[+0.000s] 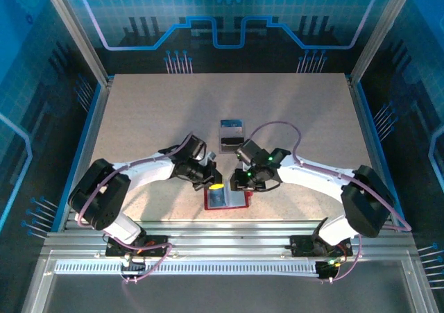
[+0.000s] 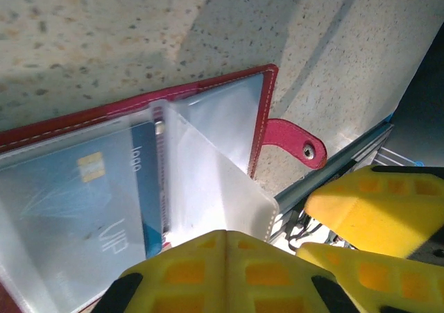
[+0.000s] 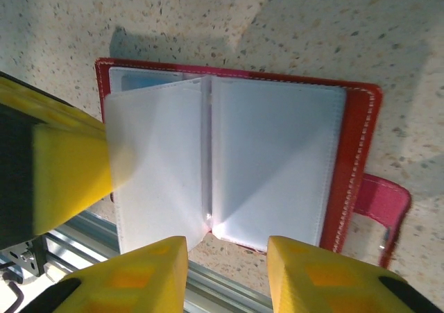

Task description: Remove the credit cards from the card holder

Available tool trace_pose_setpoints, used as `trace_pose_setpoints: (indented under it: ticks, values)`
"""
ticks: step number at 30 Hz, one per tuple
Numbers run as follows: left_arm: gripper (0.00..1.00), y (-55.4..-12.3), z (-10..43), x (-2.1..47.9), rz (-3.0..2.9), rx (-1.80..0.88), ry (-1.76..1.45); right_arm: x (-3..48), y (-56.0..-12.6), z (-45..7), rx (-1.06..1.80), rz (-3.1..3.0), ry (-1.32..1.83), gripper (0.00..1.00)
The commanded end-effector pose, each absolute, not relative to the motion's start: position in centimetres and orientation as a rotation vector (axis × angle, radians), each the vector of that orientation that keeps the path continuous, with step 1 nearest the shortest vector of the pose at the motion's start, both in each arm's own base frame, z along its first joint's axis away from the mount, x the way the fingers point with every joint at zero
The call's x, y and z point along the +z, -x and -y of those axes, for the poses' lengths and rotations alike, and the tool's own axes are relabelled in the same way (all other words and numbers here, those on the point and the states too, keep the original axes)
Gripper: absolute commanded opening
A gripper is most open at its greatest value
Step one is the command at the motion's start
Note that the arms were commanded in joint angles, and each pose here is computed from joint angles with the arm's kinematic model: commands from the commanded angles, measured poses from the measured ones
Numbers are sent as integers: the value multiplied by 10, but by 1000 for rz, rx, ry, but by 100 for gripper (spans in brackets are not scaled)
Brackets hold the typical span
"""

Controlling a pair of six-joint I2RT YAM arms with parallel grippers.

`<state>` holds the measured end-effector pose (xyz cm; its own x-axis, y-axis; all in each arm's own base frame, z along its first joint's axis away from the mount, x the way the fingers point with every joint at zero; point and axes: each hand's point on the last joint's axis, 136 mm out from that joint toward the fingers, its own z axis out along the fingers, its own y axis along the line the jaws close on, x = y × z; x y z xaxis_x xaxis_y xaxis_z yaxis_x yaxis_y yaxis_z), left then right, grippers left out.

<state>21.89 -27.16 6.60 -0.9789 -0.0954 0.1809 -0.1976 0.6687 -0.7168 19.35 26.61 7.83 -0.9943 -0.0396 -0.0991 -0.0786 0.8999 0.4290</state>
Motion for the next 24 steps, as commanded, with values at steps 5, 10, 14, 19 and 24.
trace_pose_setpoints:
  ticks: [5, 10, 14, 19, 24]
  values:
    - [4, -217, 294, 59, 2715, 1162, -208, 91, -196, -245, 695, -2932, 28, 35]
    - [4, -216, 309, 51, 2692, 1163, -196, 86, -189, -233, 693, -2939, 5, 35]
    - [4, -215, 316, 48, 2681, 1162, -190, 88, -188, -232, 715, -2931, 0, 35]
    - [4, -213, 316, 47, 2686, 1159, -182, 87, -188, -235, 737, -2937, 2, 35]
    - [5, -211, 314, 45, 2684, 1152, -185, 87, -188, -242, 779, -2937, 5, 34]
